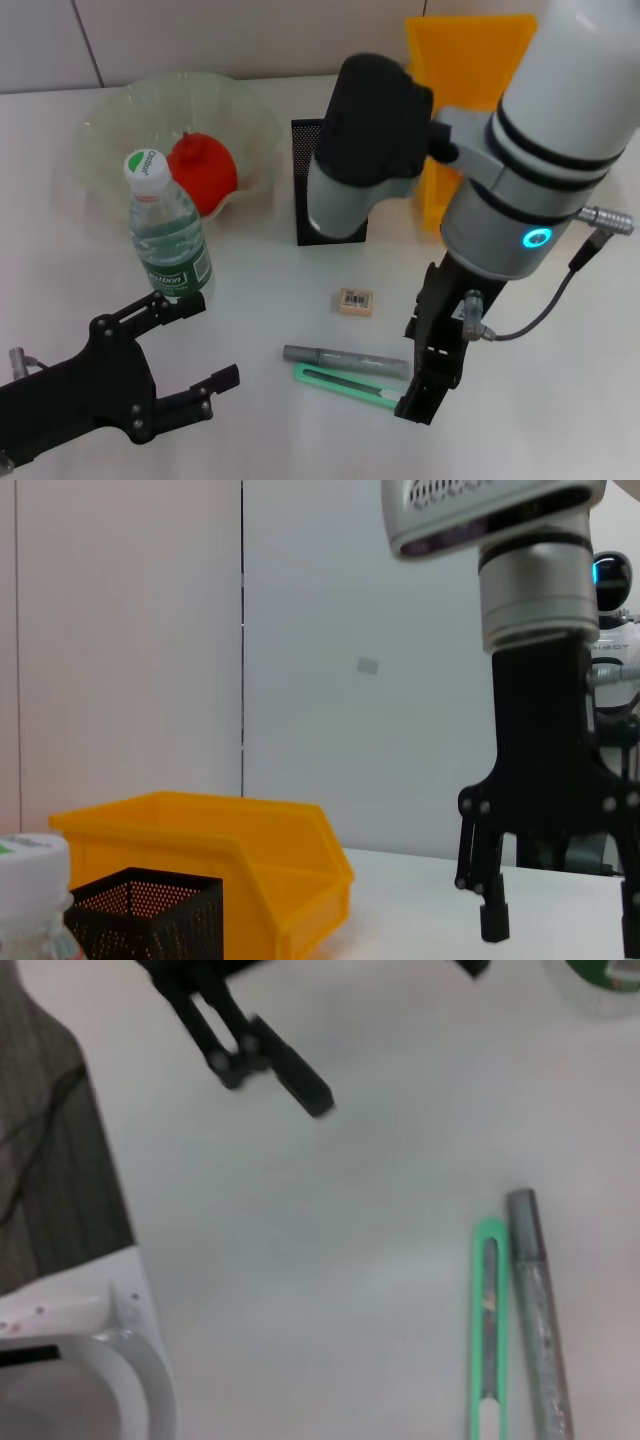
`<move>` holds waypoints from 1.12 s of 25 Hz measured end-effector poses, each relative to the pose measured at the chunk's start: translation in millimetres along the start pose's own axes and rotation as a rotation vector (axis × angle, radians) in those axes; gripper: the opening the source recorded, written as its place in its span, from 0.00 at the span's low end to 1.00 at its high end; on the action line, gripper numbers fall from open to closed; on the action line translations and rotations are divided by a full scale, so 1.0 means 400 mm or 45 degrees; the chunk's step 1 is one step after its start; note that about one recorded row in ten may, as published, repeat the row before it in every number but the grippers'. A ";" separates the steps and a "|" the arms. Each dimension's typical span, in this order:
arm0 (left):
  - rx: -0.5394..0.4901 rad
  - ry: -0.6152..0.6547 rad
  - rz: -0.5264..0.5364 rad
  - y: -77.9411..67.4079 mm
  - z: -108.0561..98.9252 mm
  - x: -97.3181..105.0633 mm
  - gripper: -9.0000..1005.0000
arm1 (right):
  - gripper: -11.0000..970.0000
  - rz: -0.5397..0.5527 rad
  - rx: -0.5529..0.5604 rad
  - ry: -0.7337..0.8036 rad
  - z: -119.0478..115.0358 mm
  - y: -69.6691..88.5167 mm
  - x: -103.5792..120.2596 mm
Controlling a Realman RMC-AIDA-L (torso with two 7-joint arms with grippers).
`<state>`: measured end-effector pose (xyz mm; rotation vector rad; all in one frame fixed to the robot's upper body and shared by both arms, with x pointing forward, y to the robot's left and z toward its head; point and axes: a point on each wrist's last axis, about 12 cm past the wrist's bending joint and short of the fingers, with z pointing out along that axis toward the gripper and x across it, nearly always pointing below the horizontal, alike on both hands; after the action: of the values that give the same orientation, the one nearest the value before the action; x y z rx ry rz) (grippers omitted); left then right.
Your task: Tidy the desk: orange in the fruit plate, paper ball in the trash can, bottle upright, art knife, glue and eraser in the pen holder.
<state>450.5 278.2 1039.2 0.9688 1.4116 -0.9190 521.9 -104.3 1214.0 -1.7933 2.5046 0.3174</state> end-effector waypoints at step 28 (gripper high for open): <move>0.022 0.004 -0.009 -0.008 0.004 0.004 0.81 | 0.83 0.163 0.081 0.079 0.129 0.025 -0.020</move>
<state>448.3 275.6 1037.6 0.9795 1.4126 -0.9364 511.0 -83.7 1166.2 -1.6494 2.6457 0.1865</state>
